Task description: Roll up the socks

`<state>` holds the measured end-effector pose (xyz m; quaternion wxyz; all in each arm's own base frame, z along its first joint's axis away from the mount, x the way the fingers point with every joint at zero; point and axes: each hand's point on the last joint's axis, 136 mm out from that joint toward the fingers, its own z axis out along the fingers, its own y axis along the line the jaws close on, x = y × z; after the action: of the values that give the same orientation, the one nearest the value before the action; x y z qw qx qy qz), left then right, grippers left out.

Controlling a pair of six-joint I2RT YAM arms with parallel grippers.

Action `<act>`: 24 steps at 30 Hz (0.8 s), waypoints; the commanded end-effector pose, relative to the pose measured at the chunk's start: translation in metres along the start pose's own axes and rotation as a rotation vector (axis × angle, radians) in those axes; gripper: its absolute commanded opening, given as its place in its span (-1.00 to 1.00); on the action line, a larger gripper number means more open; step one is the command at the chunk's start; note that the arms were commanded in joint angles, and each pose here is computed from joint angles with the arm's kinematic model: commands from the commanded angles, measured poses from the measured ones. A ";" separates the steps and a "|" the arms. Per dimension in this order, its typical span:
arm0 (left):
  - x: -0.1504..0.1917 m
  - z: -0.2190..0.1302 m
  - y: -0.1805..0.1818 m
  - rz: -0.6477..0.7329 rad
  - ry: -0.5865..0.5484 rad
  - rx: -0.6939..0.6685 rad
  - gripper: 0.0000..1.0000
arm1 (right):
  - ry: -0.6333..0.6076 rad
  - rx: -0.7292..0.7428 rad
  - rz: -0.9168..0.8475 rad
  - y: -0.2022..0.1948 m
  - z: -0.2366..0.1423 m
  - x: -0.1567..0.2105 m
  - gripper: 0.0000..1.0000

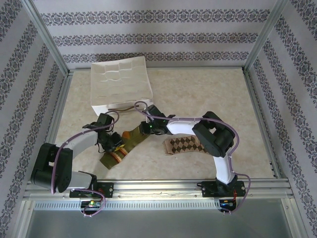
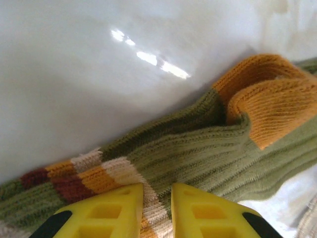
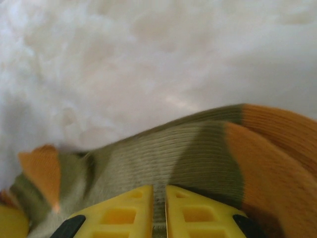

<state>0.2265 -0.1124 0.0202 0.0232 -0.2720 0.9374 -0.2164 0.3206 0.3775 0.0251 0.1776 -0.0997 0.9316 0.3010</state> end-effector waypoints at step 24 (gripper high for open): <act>-0.007 -0.043 -0.071 -0.016 0.046 0.208 -0.51 | -0.061 -0.052 -0.813 0.052 -0.090 0.075 0.16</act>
<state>0.2800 -0.1650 0.0931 0.0609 -0.2627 0.9041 -0.3316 0.2490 0.3601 0.1284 0.3212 -0.3587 0.8291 0.2841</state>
